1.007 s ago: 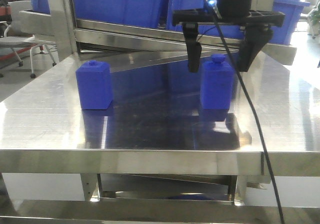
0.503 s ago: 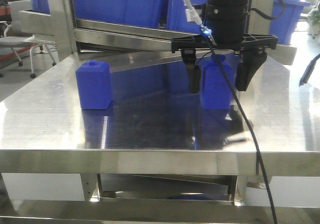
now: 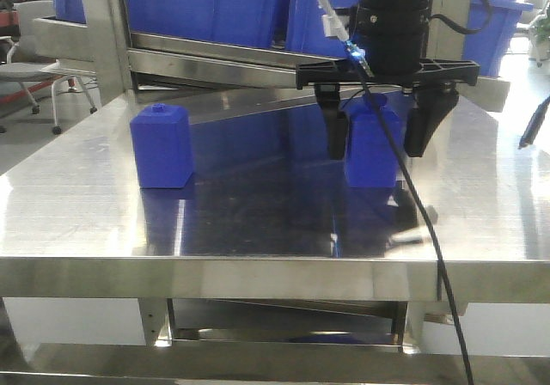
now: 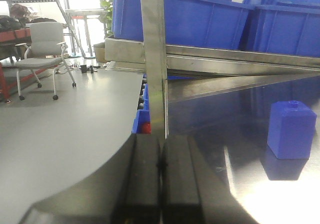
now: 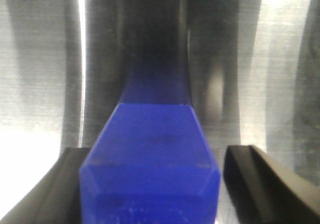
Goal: Pick and sort blue part to right shelf
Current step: 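Lower the open right gripper around the blue block farther along the table, then close the right gripper and lift the blue block off the table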
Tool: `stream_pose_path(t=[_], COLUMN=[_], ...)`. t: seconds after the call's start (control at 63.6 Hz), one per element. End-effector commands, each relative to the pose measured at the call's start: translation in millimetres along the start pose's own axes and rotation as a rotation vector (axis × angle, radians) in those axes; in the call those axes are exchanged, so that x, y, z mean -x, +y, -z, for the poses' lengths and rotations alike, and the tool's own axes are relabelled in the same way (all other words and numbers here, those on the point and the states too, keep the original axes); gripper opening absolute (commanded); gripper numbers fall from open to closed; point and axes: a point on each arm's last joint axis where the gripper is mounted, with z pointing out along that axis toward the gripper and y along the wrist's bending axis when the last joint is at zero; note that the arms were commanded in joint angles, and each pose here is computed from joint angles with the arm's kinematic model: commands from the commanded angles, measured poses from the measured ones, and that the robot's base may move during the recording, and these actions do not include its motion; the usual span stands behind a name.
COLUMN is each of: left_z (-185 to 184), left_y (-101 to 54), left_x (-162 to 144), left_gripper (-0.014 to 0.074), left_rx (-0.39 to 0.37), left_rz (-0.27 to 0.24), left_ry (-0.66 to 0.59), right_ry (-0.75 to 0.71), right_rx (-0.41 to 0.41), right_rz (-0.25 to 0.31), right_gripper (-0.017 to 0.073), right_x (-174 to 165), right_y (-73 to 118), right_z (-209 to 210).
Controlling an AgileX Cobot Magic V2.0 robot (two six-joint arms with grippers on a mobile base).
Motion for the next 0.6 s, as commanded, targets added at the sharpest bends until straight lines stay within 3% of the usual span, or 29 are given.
stream_pose_path(t=[0.0,0.11,0.378,0.582], left_z=[1,1,1,1], left_y=[0.5,0.5,0.5,0.5], left_x=[0,0,0,0], left_gripper=[0.0134,0.0134,0.0134,0.0134], left_rx=[0.007,0.007,0.007,0.007], left_rz=[0.015,0.015,0.015,0.015], left_ry=[-0.080,-0.080,-0.080,-0.080], right_ry=[-0.103,-0.108,-0.161,-0.279], right_rx=[0.047,0.049,0.054,0.056], right_rz=[-0.011,-0.011,0.007,0.136], right_gripper=[0.0466,0.0387,0.0382,0.0382], right_x=[6,7,3,-7], right_y=[-2.2,-2.0,-1.4,-13.5], right_z=[35,36,57,105])
